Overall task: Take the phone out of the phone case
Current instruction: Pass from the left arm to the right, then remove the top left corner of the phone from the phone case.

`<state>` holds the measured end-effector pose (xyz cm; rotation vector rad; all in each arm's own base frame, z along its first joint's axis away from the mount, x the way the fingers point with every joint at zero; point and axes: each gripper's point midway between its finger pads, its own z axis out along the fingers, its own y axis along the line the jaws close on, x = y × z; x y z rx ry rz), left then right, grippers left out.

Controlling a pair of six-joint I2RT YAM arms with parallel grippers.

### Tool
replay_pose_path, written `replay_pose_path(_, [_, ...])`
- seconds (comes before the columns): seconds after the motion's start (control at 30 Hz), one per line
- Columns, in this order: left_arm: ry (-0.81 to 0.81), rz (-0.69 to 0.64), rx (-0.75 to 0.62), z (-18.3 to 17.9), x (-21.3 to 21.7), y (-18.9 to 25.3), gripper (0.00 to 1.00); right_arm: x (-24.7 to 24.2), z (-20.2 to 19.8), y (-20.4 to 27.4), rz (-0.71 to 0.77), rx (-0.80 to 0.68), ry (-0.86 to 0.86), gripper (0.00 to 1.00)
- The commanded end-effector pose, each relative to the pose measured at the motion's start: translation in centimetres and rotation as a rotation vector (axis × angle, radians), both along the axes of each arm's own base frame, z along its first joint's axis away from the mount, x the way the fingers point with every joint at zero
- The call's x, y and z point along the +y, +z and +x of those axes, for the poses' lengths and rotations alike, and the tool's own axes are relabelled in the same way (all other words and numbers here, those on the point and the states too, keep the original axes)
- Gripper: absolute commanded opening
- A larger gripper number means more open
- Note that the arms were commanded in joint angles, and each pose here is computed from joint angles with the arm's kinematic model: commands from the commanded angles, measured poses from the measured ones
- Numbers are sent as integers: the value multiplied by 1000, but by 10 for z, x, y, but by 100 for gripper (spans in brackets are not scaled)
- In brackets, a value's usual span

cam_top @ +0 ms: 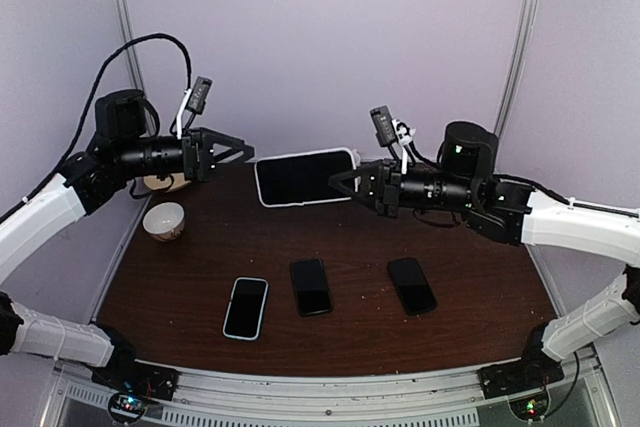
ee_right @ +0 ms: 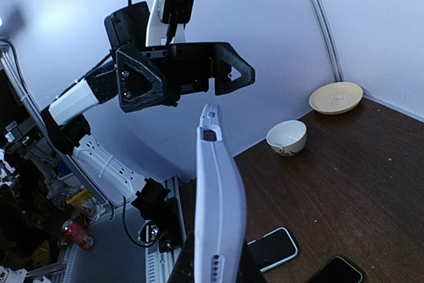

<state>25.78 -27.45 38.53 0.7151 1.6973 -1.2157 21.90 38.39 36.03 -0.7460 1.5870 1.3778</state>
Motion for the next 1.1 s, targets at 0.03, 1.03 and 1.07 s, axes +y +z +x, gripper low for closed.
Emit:
replay_pose_path(0.03, [-72, 138, -159, -16, 6, -29, 98, -18, -4, 2, -130, -248, -37, 0])
replay_pose_path(1.03, [-548, 226, -607, -140, -7, -122, 76, -24, -82, -44, -245, -730, 429, 0])
replay_pose_path(1.07, [-567, 222, -609, -143, -9, -123, 72, -23, -82, -45, -248, -734, 437, 0])
